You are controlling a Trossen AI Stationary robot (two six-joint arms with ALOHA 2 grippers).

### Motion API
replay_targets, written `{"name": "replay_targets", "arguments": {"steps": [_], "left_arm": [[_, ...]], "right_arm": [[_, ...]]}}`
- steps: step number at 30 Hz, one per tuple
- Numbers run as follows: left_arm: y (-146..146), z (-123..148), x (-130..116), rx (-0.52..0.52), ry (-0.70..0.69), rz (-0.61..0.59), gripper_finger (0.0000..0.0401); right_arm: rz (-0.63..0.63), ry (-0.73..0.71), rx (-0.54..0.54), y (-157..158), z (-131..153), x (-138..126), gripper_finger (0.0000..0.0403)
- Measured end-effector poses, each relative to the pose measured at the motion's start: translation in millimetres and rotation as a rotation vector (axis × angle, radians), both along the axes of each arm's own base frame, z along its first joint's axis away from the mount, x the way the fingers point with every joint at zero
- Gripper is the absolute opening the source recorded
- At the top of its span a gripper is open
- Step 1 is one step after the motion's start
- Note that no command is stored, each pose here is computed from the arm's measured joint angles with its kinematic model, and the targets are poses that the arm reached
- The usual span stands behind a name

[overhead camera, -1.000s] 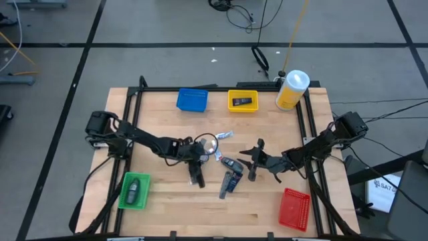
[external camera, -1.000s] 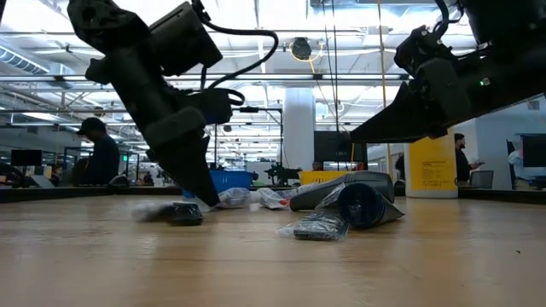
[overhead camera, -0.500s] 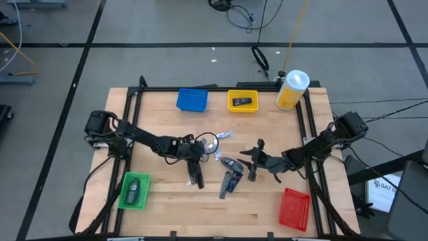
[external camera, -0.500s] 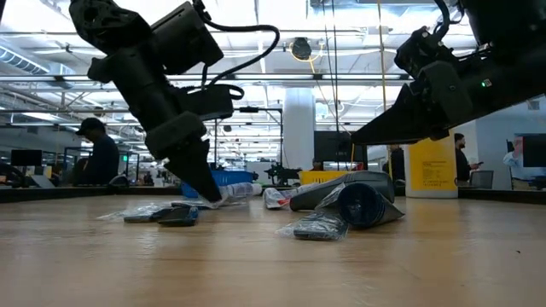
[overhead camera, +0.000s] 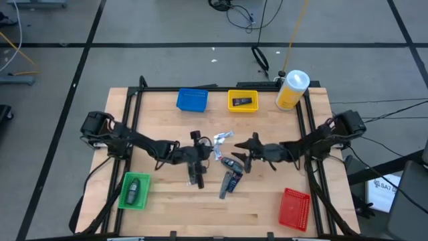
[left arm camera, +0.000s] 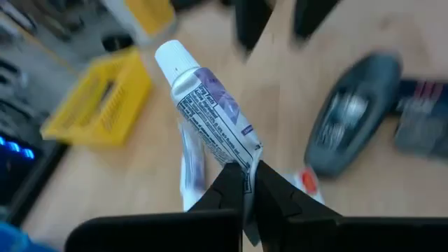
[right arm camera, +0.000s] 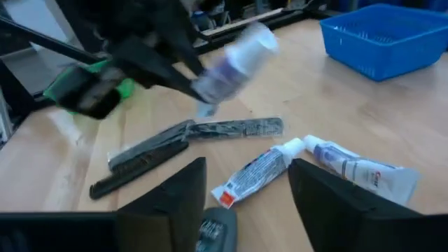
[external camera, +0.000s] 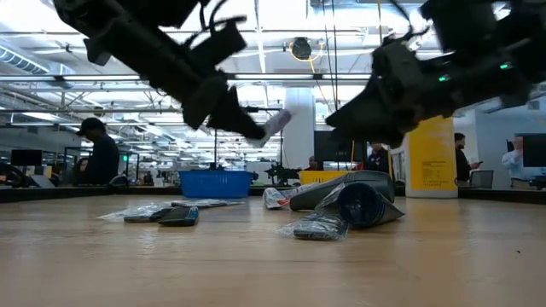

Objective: Pick & Place Travel size toiletries
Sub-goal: Put the white toothpaste into the blue bin

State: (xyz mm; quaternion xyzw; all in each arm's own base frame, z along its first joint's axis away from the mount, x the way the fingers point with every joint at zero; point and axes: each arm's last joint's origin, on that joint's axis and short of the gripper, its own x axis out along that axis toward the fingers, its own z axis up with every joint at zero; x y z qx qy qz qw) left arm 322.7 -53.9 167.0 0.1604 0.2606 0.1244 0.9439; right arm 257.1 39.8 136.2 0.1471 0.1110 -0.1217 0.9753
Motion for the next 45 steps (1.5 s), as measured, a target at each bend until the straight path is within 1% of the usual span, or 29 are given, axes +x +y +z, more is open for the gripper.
{"name": "replay_targets", "arguments": {"steps": [3, 6, 8, 10, 13, 16, 19, 24, 27, 30, 32, 33, 37, 40, 43, 45], "left_arm": [[-8.1, 5.8, 1.8, 0.006, -0.062, -0.032, 0.0012], [-13.2, 10.4, 3.1, 0.012, -0.109, -0.06, 0.002], [-14.3, 11.6, 3.4, 0.017, -0.119, -0.067, 0.0019], [-14.2, 11.9, 3.5, 0.021, -0.121, -0.068, 0.0013], [-14.3, 13.1, 3.9, 0.014, -0.133, -0.067, 0.0005], [-14.4, 12.5, 3.8, 0.004, -0.133, -0.065, 0.0009], [-14.4, 12.4, 3.8, 0.001, -0.134, -0.065, 0.0022], [-12.9, 10.3, 3.2, -0.005, -0.112, -0.062, 0.0027], [-6.4, 5.3, 2.3, 0.002, -0.049, -0.049, 0.0037], [4.8, -3.5, -1.5, -0.031, 0.041, 0.009, 0.0075], [12.8, -9.3, -3.3, -0.078, 0.086, 0.032, 0.0113], [16.5, -9.8, -2.8, -0.121, 0.086, 0.03, 0.0136], [29.9, -5.3, 3.6, -0.316, 0.009, -0.002, 0.0231], [36.2, -2.1, 12.8, -0.389, -0.098, -0.047, 0.0287], [38.1, -9.1, 21.9, -0.418, -0.165, -0.095, 0.0316], [37.7, -16.9, 26.0, -0.431, -0.183, -0.103, 0.0316]], "right_arm": [[0.079, -0.021, -0.013, -9.5, -1.9, 10.4, 0.0233], [0.187, -0.1, -0.094, -12.7, -3.2, 23.4, 0.0252], [0.257, -0.177, -0.152, -12.8, -3.2, 28.3, 0.0257], [0.277, -0.266, -0.18, -13.4, 0.1, 34.3, 0.0257], [0.258, -0.332, -0.187, -16.6, 2.5, 38.5, 0.0247], [0.25, -0.352, -0.18, -18.0, 5.1, 42.5, 0.0226], [0.248, -0.357, -0.178, -18.0, 6.5, 44.7, 0.0194], [0.251, -0.33, -0.181, -17.9, 4.3, 45.4, 0.0116], [0.251, -0.286, -0.187, -18.2, 2.2, 45.4, 0.0067], [0.243, -0.225, -0.199, -19.6, 3.1, 44.0, 0.0035], [0.224, -0.161, -0.204, -21.0, 3.8, 42.4, 0.0033], [0.208, -0.126, -0.206, -21.5, 4.0, 41.2, 0.0033], [0.162, -0.05, -0.213, -25.5, 6.9, 37.5, 0.004], [0.164, -0.045, -0.228, -26.6, 7.0, 37.4, 0.0039], [0.169, -0.04, -0.24, -26.5, 6.9, 37.2, 0.0033], [0.169, -0.036, -0.24, -26.5, 6.4, 37.1, 0.0033]]}}
